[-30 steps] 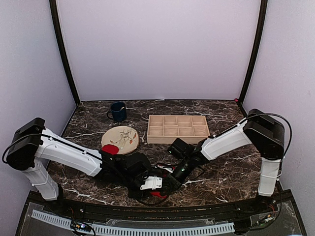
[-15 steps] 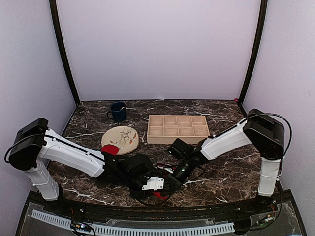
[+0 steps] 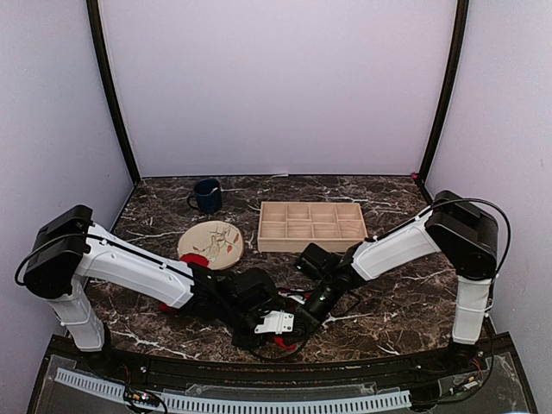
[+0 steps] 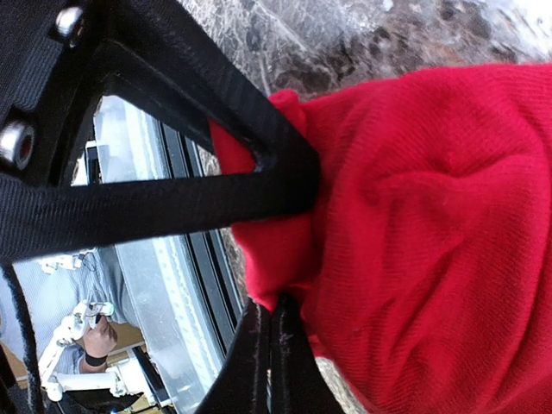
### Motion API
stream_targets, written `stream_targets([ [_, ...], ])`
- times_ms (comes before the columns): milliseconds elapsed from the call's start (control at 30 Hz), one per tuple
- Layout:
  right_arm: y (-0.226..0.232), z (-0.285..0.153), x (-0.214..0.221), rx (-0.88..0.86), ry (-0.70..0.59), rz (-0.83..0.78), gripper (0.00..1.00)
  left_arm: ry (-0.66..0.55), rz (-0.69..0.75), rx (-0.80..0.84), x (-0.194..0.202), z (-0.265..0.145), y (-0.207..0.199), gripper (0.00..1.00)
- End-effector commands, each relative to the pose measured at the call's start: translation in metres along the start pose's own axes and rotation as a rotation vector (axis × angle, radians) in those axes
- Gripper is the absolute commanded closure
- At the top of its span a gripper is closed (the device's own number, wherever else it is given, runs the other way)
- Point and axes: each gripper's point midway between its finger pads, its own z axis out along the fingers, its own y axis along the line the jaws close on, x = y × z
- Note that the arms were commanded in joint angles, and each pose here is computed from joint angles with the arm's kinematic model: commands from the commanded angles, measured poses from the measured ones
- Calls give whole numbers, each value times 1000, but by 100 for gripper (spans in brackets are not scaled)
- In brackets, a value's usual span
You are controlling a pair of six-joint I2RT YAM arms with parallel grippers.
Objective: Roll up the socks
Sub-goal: Roll the sock at the center of the board.
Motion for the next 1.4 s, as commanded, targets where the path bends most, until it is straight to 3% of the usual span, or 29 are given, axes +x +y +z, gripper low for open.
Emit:
stream_targets([
  [0, -2, -5, -9, 1, -27, -15, 95, 98, -27, 104, 24, 9, -22, 94],
  [100, -3, -10, -12, 2, -49, -12, 89, 103, -44, 142, 23, 10, -27, 94],
  [167, -2, -14, -13, 1, -62, -14, 74, 113, -52, 166, 23, 10, -31, 95],
  [233, -1, -17, -15, 6, -75, -15, 69, 119, -60, 194, 24, 10, -35, 95],
  [633, -13, -35, -16, 65, -172, 42, 68, 103, -188, 296, 26, 0, -26, 94],
  [1367, -51, -101, -17, 495, -518, -16, 69, 112, -389, 513, 27, 1, -19, 93],
])
